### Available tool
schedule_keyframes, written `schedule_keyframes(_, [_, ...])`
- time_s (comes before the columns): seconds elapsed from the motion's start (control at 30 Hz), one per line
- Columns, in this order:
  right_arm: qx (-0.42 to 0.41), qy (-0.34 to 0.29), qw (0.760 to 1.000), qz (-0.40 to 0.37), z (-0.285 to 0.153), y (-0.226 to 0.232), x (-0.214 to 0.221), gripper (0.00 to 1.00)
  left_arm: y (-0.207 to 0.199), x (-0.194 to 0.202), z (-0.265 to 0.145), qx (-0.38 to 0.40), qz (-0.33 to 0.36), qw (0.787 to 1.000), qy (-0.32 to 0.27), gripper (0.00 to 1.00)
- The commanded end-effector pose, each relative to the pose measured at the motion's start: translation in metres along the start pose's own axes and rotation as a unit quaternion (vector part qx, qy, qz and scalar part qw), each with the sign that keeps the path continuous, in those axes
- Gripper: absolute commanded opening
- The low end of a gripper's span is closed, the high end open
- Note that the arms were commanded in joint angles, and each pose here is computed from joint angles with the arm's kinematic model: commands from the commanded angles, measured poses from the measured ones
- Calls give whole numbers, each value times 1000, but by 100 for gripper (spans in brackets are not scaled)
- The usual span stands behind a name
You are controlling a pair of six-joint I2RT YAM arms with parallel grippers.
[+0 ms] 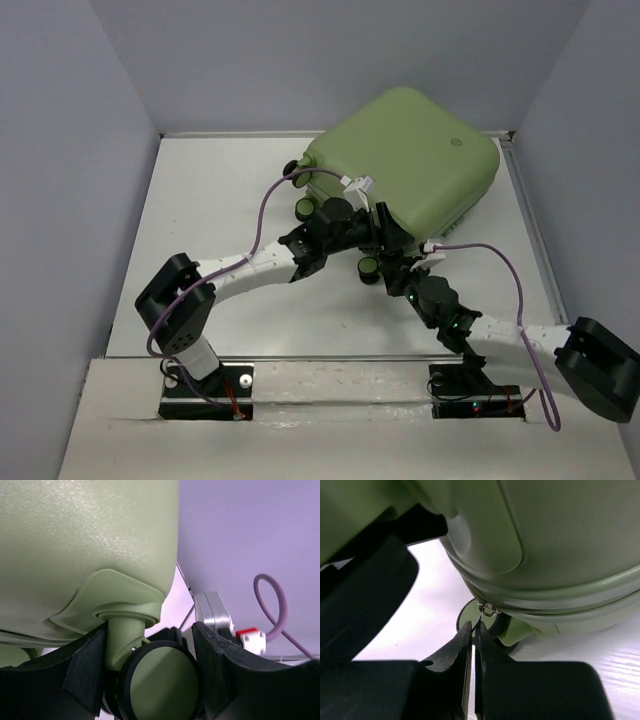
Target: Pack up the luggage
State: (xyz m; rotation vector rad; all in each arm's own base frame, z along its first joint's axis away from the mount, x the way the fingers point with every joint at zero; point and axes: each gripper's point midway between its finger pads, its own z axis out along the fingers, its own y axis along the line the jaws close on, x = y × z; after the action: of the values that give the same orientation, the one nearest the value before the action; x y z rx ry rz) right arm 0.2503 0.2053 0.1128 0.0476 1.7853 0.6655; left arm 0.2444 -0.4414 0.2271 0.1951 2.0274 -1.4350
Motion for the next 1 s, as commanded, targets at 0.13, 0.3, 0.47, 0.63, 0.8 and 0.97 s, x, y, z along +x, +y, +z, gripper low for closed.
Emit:
schedule_keyframes(0.13, [-262, -125, 954, 82, 3, 174, -65, 7, -181, -77, -39, 299, 27, 947, -111, 6])
schedule_keyframes(0.3, [-232, -194, 945, 123, 28, 182, -90, 7, -185, -74, -49, 317, 11, 940, -124, 6])
schedule_keyframes(0.47, [-234, -196, 939, 157, 34, 174, -80, 25, -176, -64, -56, 314, 4, 942, -120, 6])
schedule_keyframes(0.63, [-123, -71, 981, 132, 18, 102, -11, 87, -137, -62, -55, 208, 66, 970, -105, 75])
schedule_keyframes(0.8, [-60, 32, 994, 90, -4, 81, 4, 96, -77, -79, -72, 23, 181, 974, -133, 99])
schedule_keyframes(0.97, [-44, 121, 991, 48, -25, 75, 21, 97, -28, -118, -136, -129, 204, 954, -180, 99])
